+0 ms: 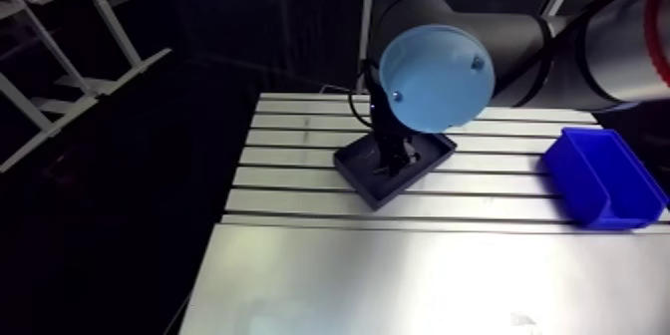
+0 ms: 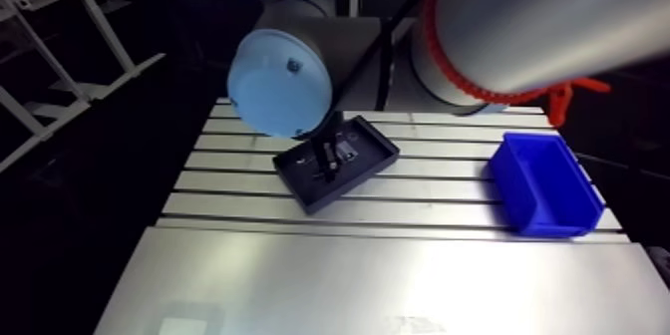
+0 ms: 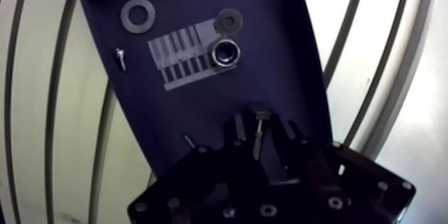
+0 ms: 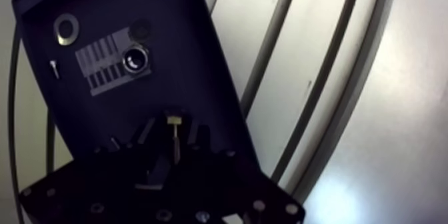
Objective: Pick up the M10 bolt from the tray and put it into the blue bin.
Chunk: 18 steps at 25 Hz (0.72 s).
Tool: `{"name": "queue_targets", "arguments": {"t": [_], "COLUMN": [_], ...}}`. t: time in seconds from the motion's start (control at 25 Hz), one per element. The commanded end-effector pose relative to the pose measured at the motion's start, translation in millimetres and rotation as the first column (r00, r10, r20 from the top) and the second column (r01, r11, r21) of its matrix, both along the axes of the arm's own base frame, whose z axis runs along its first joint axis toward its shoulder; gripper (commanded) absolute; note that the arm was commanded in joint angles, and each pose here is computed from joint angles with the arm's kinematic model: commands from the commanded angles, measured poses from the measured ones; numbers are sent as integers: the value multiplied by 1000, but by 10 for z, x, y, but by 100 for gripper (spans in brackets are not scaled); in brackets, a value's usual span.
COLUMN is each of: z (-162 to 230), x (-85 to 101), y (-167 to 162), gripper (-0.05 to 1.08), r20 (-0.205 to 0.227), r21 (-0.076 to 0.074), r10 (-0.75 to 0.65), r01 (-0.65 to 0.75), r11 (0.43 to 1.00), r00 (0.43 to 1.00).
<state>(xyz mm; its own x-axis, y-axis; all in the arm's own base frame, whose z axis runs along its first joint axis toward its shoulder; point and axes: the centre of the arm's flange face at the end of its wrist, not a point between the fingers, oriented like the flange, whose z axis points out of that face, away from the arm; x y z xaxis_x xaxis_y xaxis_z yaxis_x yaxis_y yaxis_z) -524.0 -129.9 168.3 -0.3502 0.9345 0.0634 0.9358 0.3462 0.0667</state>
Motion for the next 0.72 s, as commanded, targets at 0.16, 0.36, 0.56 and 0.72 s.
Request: {"name": "queue_targets", "arguments": {"t": [0.16,0.36,0.56,0.72], "z": [-31,-38,-29,-29], "x": [14,13,11,13], "y": [-2,-1,12,5], "gripper": [65,67,70,73], "r20": [6,6,4,4], "r21": [-1,0,5,7], "r10": [-14,-14,-17,-15], "r01": [14,14,17,15], "r11": [1000,1000,1000,1000], "r00": [1000,1000,1000,1000]}}
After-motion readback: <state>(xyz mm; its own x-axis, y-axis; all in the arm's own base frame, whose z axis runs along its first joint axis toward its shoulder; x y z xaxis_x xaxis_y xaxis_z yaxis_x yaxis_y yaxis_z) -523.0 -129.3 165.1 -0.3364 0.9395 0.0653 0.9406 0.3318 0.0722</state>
